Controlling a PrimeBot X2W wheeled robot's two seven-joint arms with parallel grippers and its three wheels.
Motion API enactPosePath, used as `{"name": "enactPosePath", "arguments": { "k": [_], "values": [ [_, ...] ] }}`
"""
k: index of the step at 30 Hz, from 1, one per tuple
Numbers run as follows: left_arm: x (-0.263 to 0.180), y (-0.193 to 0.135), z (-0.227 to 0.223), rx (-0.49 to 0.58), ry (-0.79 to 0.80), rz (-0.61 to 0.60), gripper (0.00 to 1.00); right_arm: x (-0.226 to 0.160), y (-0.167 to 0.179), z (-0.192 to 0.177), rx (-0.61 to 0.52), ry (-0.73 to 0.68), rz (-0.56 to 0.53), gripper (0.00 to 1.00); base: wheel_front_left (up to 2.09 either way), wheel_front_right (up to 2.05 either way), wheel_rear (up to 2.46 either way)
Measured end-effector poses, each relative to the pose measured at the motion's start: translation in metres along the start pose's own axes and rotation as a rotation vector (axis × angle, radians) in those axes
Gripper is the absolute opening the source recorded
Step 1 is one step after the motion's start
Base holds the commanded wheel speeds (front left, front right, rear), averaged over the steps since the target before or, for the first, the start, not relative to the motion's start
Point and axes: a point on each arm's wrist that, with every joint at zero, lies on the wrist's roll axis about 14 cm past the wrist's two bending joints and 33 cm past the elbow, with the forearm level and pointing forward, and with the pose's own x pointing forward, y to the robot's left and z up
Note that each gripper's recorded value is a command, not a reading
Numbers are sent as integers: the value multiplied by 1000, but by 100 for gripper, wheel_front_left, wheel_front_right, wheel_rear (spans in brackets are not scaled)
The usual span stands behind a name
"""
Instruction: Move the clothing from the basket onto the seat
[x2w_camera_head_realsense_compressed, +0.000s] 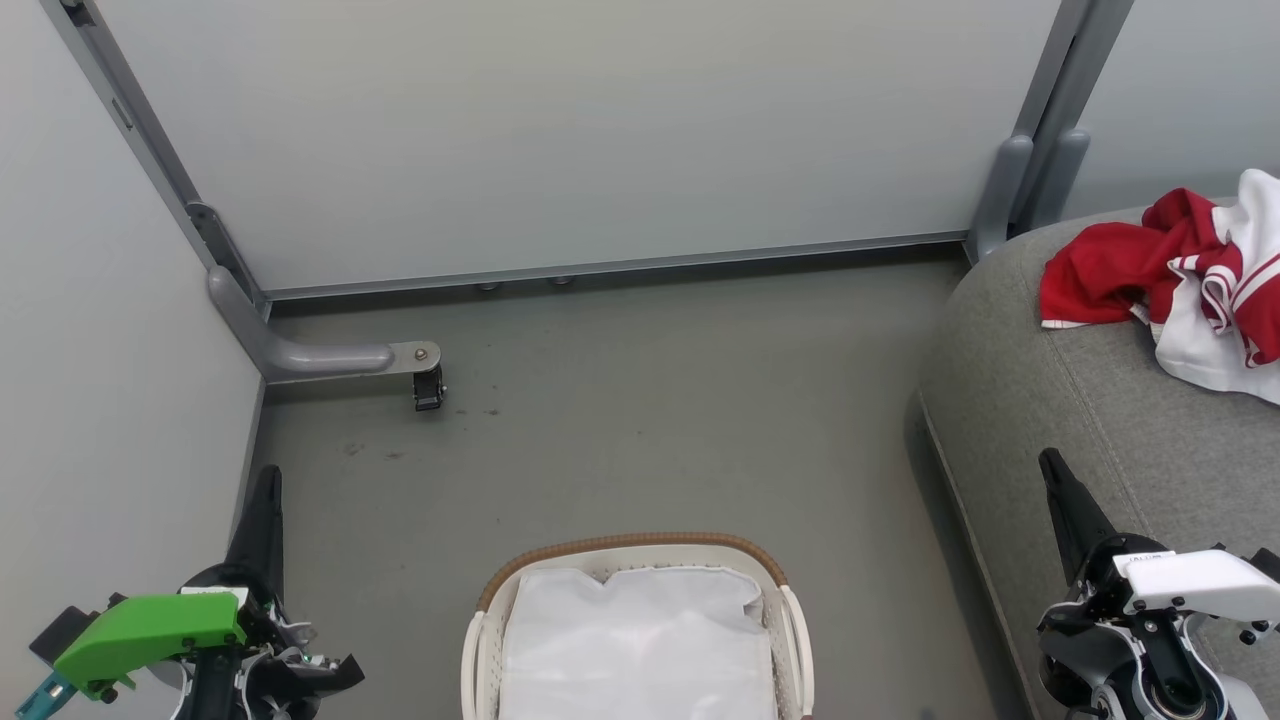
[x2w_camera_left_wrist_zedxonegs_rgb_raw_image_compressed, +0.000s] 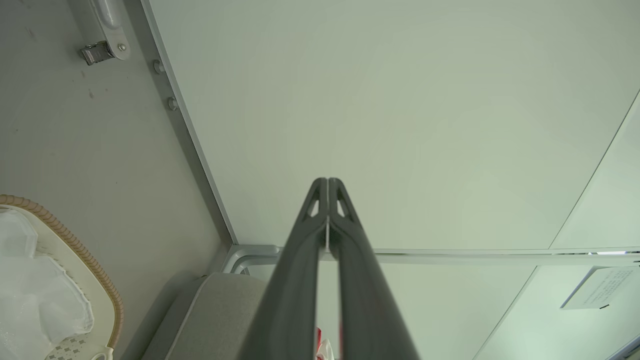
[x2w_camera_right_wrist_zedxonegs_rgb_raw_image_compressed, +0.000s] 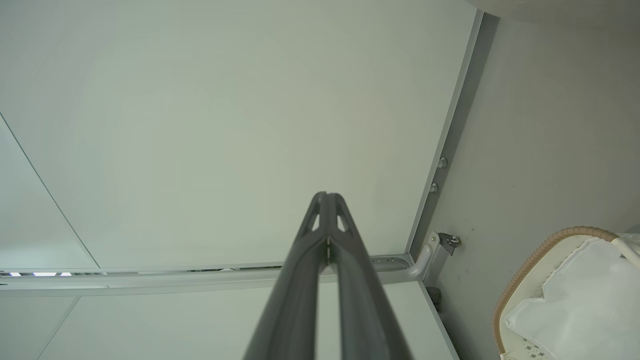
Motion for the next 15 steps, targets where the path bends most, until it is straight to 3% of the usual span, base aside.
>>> {"name": "enactPosePath", "arguments": {
  "k": [15],
  "values": [
    [0, 0, 0, 0, 0, 0, 0, 0, 0, 0, 0, 0, 0, 0, 0, 0, 0]
  ]
}}
